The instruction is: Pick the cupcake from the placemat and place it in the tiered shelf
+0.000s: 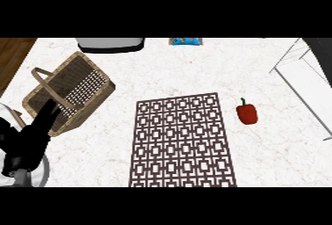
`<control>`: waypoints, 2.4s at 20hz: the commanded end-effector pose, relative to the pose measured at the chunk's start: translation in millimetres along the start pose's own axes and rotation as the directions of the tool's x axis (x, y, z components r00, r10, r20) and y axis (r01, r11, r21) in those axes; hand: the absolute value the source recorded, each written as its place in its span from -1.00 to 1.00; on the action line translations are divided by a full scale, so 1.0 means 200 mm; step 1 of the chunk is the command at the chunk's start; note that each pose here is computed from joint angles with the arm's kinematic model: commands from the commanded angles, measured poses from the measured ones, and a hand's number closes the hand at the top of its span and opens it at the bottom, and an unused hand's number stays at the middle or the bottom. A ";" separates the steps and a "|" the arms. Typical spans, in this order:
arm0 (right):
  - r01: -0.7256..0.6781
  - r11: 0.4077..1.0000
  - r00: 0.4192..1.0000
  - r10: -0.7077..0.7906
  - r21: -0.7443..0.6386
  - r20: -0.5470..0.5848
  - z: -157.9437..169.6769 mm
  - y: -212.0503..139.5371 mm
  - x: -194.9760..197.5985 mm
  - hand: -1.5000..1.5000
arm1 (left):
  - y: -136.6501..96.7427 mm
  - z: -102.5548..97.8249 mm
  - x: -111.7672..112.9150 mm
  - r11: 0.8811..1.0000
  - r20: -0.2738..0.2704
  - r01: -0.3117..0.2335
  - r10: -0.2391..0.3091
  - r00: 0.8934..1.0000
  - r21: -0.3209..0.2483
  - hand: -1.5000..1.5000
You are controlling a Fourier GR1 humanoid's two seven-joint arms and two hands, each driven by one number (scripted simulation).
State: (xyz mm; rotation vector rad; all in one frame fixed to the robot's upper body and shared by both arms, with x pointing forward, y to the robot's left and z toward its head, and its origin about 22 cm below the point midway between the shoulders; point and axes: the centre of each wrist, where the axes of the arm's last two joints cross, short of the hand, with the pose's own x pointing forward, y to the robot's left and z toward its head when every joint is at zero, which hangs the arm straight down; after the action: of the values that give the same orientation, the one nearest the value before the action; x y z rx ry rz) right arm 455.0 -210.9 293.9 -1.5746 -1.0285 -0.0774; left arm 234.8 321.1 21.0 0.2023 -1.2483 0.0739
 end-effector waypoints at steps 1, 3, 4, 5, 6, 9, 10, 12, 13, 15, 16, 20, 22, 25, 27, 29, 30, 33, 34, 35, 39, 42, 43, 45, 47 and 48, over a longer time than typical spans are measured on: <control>0.010 0.998 0.974 -0.024 -0.061 -0.227 -0.08 -0.18 0.08 1.00 | -0.07 -0.02 -0.15 0.999 -0.146 -0.036 0.030 0.989 -0.040 0.00; 0.010 0.996 0.967 -0.032 -0.088 -0.253 -0.18 -0.38 0.14 1.00 | -0.12 -0.02 -0.10 0.998 -0.137 -0.026 0.019 0.990 -0.049 0.00; 0.018 0.992 0.971 -0.048 -0.126 -0.234 -0.19 -0.35 0.11 1.00 | -0.11 -0.01 -0.19 0.998 -0.146 -0.032 0.023 0.989 -0.060 0.00; 0.008 0.993 0.966 -0.038 -0.118 -0.255 -0.21 -0.34 0.09 1.00 | -0.08 -0.04 -0.14 0.998 -0.142 -0.050 0.043 0.989 -0.045 0.00; 0.009 0.992 0.967 -0.042 -0.128 -0.251 -0.28 -0.42 0.06 1.00 | -0.09 -0.03 -0.13 0.998 -0.146 -0.037 0.029 0.989 -0.056 0.00; -0.011 0.989 0.961 -0.030 -0.146 -0.276 -0.32 -0.50 0.06 1.00 | -0.05 -0.01 -0.15 0.998 -0.147 -0.035 0.028 0.989 -0.048 0.00; -0.012 0.990 0.961 -0.028 -0.141 -0.275 -0.43 -0.50 -0.04 1.00 | -0.15 0.01 -0.20 0.997 -0.155 -0.038 0.028 0.988 -0.065 0.00; -0.028 0.990 0.965 -0.009 -0.138 -0.261 -0.45 -0.51 -0.06 1.00 | -0.05 -0.06 -0.12 0.998 -0.138 -0.029 0.021 0.990 -0.055 0.00; -0.021 0.990 0.965 -0.016 -0.139 -0.260 -0.43 -0.50 -0.06 1.00 | -0.12 -0.04 -0.19 0.999 -0.146 -0.031 0.025 0.989 -0.035 0.00; -0.016 0.993 0.963 -0.017 -0.118 -0.269 -0.50 -0.52 -0.12 1.00 | -0.19 -0.02 -0.19 0.997 -0.124 -0.043 0.035 0.992 -0.060 0.00; -0.021 0.994 0.962 -0.010 -0.110 -0.273 -0.56 -0.65 -0.12 1.00 | -0.07 -0.06 -0.11 0.998 -0.137 -0.030 0.023 0.990 -0.049 0.00; -0.073 0.996 0.962 0.060 -0.041 -0.266 -0.55 -0.50 -0.19 1.00 | -0.12 -0.03 -0.19 0.997 -0.139 -0.035 0.025 0.990 -0.066 0.00; -0.084 0.996 0.959 0.070 -0.039 -0.276 -0.66 -0.54 -0.32 1.00 | -0.11 0.00 -0.20 0.997 -0.134 -0.026 0.016 0.991 -0.069 0.00; -0.097 0.995 0.958 0.085 -0.030 -0.273 -0.68 -0.49 -0.38 1.00 | -0.16 -0.02 -0.18 0.995 -0.121 -0.042 0.032 0.992 -0.085 0.00; -0.102 0.994 0.957 0.087 -0.042 -0.276 -0.68 -0.45 -0.42 1.00 | -0.10 -0.01 -0.21 0.997 -0.140 -0.040 0.030 0.990 -0.071 0.00; -0.112 0.992 0.959 0.094 -0.054 -0.268 -0.69 -0.46 -0.44 1.00 | -0.13 -0.06 -0.14 0.996 -0.137 -0.035 0.024 0.990 -0.078 0.00; -0.113 0.993 0.957 0.097 -0.044 -0.273 -0.73 -0.42 -0.53 1.00 | -0.08 -0.06 -0.14 0.997 -0.150 -0.038 0.026 0.988 -0.074 0.00; -0.118 0.991 0.954 0.095 -0.064 -0.285 -0.75 -0.39 -0.57 1.00 | -0.20 -0.05 -0.17 0.994 -0.119 -0.021 0.008 0.993 -0.107 0.00; -0.149 0.987 0.947 0.126 -0.057 -0.294 -0.80 -0.45 -0.64 1.00 | -0.16 -0.03 -0.20 0.995 -0.137 -0.054 0.042 0.990 -0.087 0.00; -0.139 0.989 0.950 0.117 -0.056 -0.289 -0.75 -0.39 -0.60 1.00 | -0.06 -0.05 -0.20 0.996 -0.145 -0.033 0.021 0.989 -0.078 0.00; -0.120 0.990 0.963 0.096 -0.080 -0.250 -0.80 -0.45 -0.66 1.00 | -0.18 -0.07 -0.17 0.996 -0.114 -0.023 0.013 0.993 -0.085 0.00; -0.098 0.992 0.965 0.075 -0.082 -0.253 -0.84 -0.42 -0.75 1.00 | -0.07 -0.06 -0.18 0.996 -0.129 -0.030 0.019 0.991 -0.086 0.00; -0.105 0.992 0.972 0.088 -0.070 -0.219 -0.79 -0.40 -0.68 1.00 | -0.16 -0.09 -0.12 0.995 -0.127 -0.033 0.021 0.992 -0.094 0.00; -0.113 0.991 0.965 0.093 -0.068 -0.245 -0.82 -0.42 -0.69 1.00 | -0.12 -0.06 -0.14 0.995 -0.124 -0.025 0.013 0.992 -0.096 0.00; -0.095 0.992 0.968 0.073 -0.082 -0.239 -0.83 -0.48 -0.68 1.00 | -0.22 -0.07 -0.14 0.994 -0.124 -0.037 0.024 0.992 -0.106 0.00; -0.089 0.995 0.972 0.076 -0.047 -0.223 -0.77 -0.40 -0.64 1.00 | -0.16 -0.07 -0.21 0.995 -0.138 -0.045 0.032 0.990 -0.092 0.00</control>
State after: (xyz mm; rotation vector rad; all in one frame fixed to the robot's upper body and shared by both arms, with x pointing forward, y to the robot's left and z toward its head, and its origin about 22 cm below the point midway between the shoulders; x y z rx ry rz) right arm 395.7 -425.4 330.1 -1.6399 -0.7741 -0.2335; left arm 244.3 316.7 13.9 0.1883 -1.2480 0.0532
